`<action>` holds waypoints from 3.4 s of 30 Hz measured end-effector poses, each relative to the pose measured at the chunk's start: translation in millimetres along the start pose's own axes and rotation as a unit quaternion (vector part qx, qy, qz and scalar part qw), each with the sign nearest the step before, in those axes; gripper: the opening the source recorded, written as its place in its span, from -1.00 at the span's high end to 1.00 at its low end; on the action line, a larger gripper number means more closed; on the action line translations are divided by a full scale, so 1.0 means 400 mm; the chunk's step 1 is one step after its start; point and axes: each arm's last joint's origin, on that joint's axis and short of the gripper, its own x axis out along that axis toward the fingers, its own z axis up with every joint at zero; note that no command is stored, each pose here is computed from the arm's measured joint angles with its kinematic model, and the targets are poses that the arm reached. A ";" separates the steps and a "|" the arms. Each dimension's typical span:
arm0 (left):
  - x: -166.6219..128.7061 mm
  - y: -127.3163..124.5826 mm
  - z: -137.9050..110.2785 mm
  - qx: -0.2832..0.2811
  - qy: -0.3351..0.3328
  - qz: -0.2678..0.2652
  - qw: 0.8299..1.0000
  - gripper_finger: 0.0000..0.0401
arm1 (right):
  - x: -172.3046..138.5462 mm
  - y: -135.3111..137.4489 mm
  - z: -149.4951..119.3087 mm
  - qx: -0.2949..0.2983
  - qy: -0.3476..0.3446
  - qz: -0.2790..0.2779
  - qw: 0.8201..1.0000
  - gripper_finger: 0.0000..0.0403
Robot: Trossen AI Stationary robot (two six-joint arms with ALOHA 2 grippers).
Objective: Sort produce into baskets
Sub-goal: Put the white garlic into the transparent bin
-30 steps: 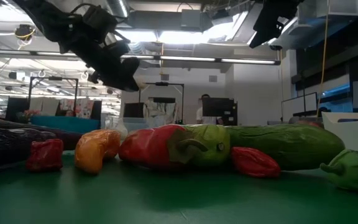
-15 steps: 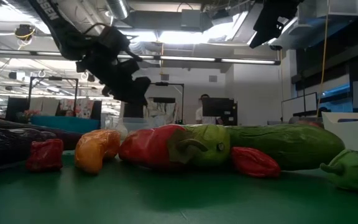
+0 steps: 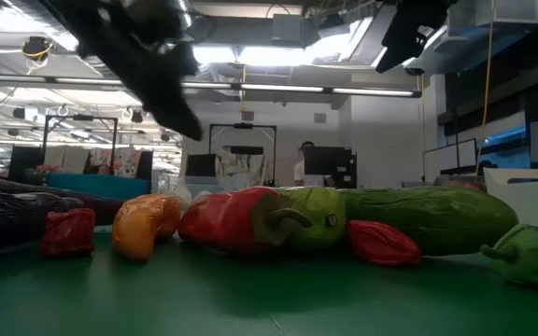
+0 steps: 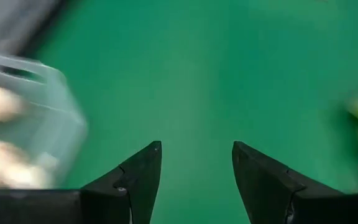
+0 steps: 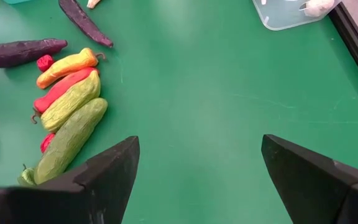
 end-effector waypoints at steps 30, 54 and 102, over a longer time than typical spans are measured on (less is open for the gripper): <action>-0.100 -0.335 -0.212 0.202 0.228 -0.114 0.946 0.00 | 0.000 0.001 0.007 0.003 -0.015 0.002 1.000 -0.66; 0.006 -0.366 -0.274 0.233 0.340 -0.092 0.906 -0.06 | 0.000 0.001 0.006 0.003 -0.013 0.002 1.000 -0.66; 0.064 0.000 0.141 -0.098 -0.081 0.378 0.917 0.33 | 0.000 0.001 0.006 -0.011 -0.012 0.001 1.000 -0.66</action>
